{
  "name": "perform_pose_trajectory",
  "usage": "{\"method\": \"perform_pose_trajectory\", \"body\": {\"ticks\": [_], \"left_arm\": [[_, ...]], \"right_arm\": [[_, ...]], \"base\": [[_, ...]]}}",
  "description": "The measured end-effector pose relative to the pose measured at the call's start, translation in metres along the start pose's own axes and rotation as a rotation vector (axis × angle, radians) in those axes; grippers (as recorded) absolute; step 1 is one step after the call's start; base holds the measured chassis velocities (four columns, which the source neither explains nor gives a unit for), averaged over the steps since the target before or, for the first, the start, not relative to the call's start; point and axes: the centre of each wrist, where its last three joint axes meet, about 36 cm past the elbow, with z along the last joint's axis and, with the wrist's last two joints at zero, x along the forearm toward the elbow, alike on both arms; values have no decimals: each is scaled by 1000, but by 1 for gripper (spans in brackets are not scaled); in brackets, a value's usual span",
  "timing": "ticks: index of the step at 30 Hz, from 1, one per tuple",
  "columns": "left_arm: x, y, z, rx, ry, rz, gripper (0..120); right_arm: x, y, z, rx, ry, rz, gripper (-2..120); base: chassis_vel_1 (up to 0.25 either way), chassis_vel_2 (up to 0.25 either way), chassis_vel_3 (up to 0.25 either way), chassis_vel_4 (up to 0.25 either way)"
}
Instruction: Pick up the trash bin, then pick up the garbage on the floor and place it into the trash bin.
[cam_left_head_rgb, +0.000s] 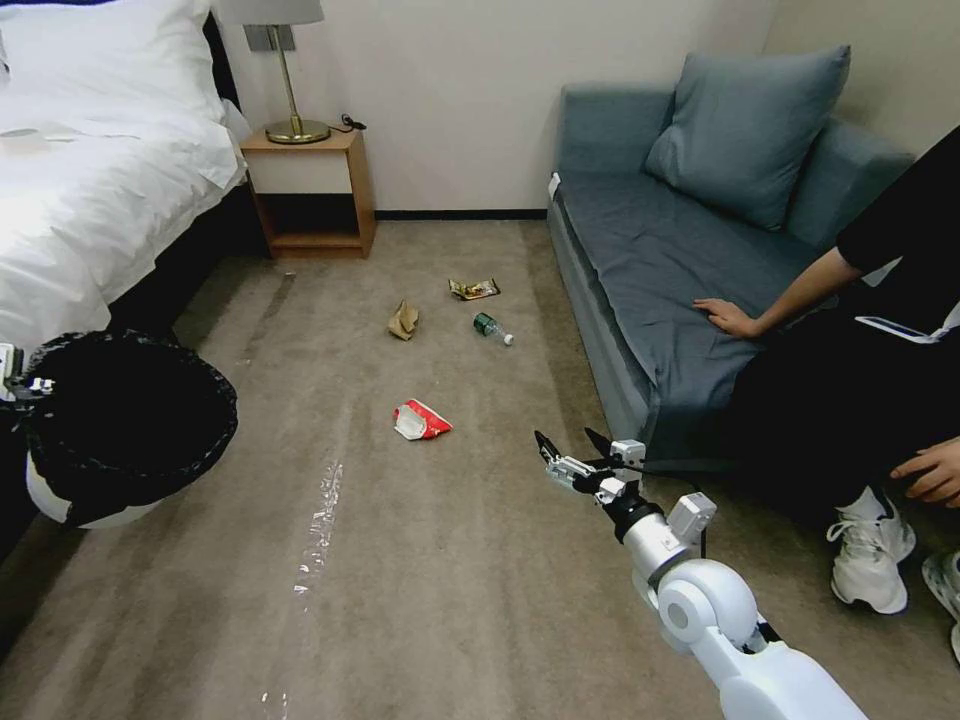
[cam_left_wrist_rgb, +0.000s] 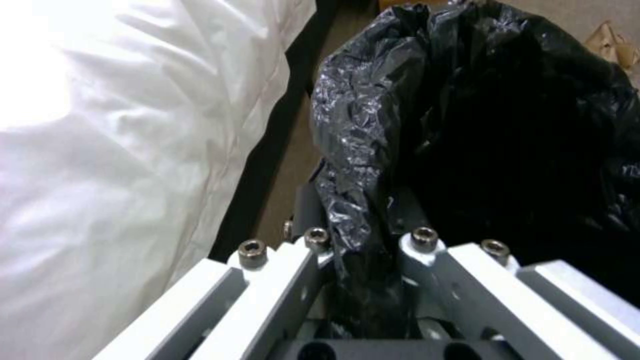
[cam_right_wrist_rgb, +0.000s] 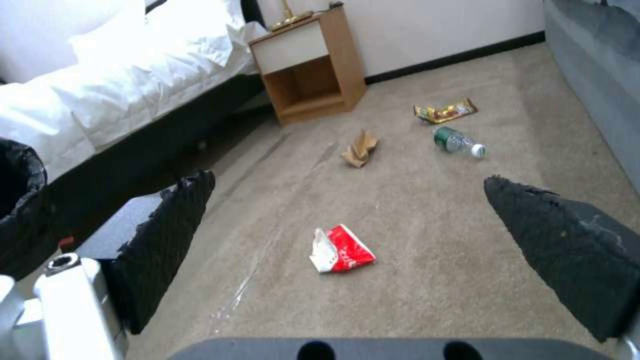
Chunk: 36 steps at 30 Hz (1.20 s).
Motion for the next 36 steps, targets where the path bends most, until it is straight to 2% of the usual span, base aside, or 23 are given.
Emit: {"method": "perform_pose_trajectory", "body": {"ticks": [10,36], "left_arm": [[0,-1,3,3,1,5,4],[2,4,4,0,-2,4,4]], "right_arm": [[2,0,6,2,6,-7,100],[0,4,11,3,9,-16,100]], "base": [[-35,39,26,-31],[-81,83,78,-78]]}}
